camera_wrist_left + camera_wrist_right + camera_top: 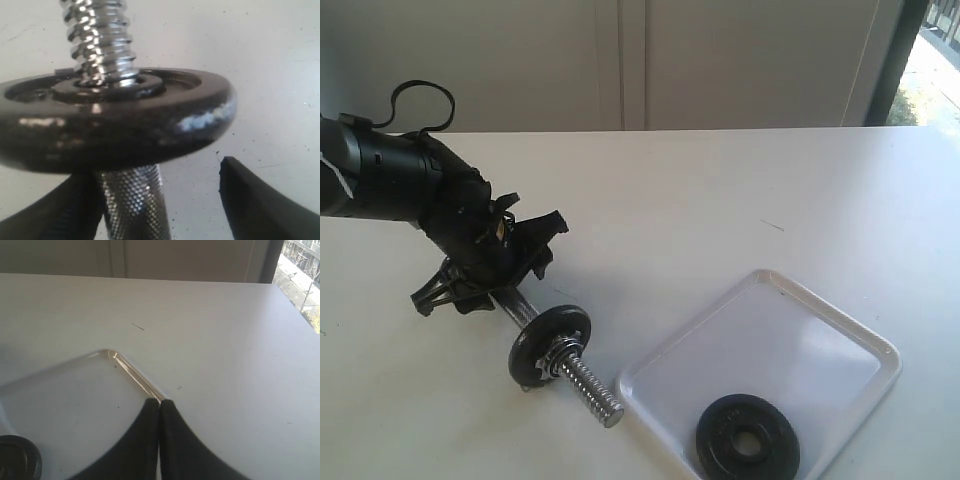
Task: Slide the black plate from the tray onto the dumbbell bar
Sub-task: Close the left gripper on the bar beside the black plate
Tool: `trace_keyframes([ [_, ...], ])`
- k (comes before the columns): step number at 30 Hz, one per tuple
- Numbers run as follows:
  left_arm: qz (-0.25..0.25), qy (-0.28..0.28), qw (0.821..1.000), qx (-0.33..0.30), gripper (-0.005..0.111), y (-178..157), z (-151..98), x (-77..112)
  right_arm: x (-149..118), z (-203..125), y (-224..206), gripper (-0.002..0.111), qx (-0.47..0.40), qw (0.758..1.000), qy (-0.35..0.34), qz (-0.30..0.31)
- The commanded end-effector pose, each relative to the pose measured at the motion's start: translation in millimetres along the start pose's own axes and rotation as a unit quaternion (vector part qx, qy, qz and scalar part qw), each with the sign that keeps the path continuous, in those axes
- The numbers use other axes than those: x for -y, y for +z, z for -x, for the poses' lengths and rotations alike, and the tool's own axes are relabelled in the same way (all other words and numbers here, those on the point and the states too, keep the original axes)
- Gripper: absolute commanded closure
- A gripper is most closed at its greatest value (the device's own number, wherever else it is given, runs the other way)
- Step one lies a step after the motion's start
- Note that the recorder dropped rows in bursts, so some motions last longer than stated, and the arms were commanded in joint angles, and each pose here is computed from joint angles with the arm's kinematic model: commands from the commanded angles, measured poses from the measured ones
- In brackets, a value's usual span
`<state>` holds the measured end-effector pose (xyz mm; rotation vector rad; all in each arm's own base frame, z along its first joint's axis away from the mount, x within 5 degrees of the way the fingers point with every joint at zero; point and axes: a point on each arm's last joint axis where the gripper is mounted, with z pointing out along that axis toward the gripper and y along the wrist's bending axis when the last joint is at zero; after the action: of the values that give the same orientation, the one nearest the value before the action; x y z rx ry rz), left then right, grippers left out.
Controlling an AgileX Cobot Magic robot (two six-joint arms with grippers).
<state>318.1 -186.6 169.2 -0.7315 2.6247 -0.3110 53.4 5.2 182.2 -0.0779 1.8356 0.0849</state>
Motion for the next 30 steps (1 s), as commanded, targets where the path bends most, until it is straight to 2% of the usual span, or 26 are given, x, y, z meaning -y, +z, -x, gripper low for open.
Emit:
trace_keyframes([
  [1,0.014,0.002,1.0,-0.003,0.045,1,-3,-3.1,0,0,0,0.108,0.005,1.0,-0.003,-0.001],
  [6,0.029,0.009,1.0,-0.002,0.068,2,-3,-5.8,0,0,0,0.108,0.005,1.0,-0.003,-0.001],
  [10,0.036,0.012,0.999,-0.004,0.093,4,-3,-7.0,0,0,0,0.108,0.005,1.0,-0.003,-0.001],
  [13,0.052,0.016,0.998,-0.005,0.107,6,-4,-10.0,0,0,0,0.108,0.005,1.0,-0.003,-0.001],
  [19,0.083,0.039,0.996,0.002,0.107,3,-1,-15.9,0,0,0,0.108,0.005,1.0,-0.003,-0.001],
  [23,0.07,0.066,0.995,0.009,0.107,-5,2,-13.3,0,0,0,0.108,0.005,1.0,-0.003,-0.001],
  [30,0.05,0.154,0.987,0.016,0.107,-18,5,-9.9,0,0,0,0.108,0.005,1.0,-0.003,-0.001],
])
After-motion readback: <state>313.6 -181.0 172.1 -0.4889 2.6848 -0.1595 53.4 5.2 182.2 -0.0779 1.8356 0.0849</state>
